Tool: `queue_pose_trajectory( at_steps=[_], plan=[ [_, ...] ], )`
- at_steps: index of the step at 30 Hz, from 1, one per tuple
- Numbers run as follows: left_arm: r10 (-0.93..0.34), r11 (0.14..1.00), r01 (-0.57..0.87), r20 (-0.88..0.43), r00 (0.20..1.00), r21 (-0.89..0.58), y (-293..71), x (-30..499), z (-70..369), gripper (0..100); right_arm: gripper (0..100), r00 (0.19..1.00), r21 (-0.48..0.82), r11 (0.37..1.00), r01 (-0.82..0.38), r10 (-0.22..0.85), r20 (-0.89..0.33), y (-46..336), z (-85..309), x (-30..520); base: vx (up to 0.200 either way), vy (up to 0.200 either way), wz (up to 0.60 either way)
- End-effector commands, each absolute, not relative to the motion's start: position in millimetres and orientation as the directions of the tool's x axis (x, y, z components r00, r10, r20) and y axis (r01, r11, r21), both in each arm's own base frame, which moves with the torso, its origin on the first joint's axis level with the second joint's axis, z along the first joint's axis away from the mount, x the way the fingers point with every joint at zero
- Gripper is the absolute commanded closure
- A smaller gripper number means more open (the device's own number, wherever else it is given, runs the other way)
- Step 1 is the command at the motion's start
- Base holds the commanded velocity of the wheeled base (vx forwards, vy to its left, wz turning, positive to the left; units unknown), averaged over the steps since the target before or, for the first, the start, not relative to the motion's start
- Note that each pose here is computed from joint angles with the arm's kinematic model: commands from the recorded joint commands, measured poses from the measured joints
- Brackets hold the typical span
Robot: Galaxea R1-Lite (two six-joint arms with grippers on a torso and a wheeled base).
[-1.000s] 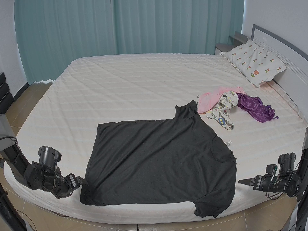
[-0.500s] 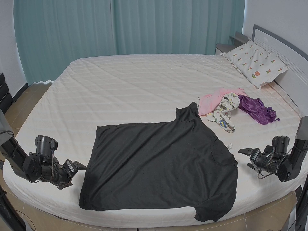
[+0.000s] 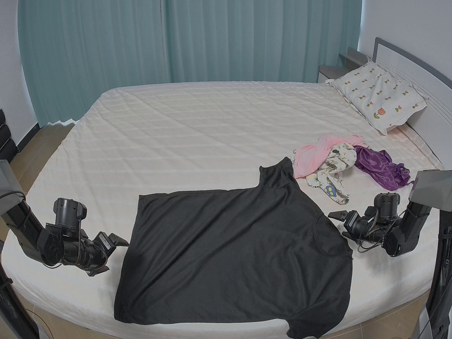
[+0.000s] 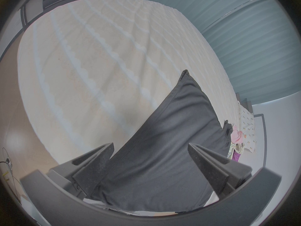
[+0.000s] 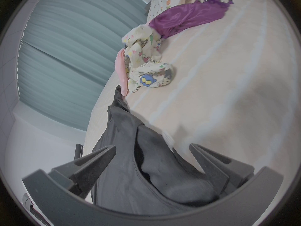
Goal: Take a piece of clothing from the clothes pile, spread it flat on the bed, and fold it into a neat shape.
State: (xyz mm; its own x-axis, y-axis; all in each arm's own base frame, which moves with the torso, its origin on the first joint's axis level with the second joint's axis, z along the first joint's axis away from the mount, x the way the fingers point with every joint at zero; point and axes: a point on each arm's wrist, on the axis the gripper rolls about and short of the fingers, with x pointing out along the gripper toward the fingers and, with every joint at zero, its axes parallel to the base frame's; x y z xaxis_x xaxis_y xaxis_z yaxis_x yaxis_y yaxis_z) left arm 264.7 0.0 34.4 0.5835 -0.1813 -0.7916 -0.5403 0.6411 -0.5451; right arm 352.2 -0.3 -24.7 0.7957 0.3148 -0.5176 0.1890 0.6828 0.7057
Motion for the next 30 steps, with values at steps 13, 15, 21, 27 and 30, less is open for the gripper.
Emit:
queue_pose_trajectory(
  at_steps=[13, 15, 21, 27, 30],
  plan=[
    [-0.189, 0.65, -0.548, -0.81, 0.555, -0.527, -3.5, 263.7, 26.3, 0, 0, 0.774, 0.687, 0.696, 0.207, 0.313, -0.55, 9.1, -33.3, 357.1, 0.0, 0.0, 0.0],
    [-0.196, 0.655, -0.542, -0.811, 0.551, -0.526, -6.7, 263.3, 26.1, 0, 0, 0.774, 0.682, 0.699, 0.214, 0.305, -0.555, 6.3, -33.5, 355.1, 0.0, 0.0, 0.0],
    [-0.216, 0.675, -0.525, -0.819, 0.532, -0.519, -17.6, 263.3, 22.1, 0, 0, 0.78, 0.66, 0.718, 0.222, 0.275, -0.562, -0.9, -29.9, 349.9, 0.0, 0.0, 0.0],
    [-0.229, 0.684, -0.508, -0.815, 0.533, -0.524, -23.8, 264.6, 20.3, 0, 0, 0.772, 0.65, 0.728, 0.22, 0.277, -0.572, 0.7, -30.7, 346.2, 0.0, 0.0, 0.0],
    [-0.231, 0.673, -0.517, -0.815, 0.531, -0.528, -25.8, 264.6, 20.0, 0, 0, 0.765, 0.648, 0.732, 0.209, 0.29, -0.575, 6.5, -34.0, 348.3, 0.0, 0.0, 0.0]
  ],
)
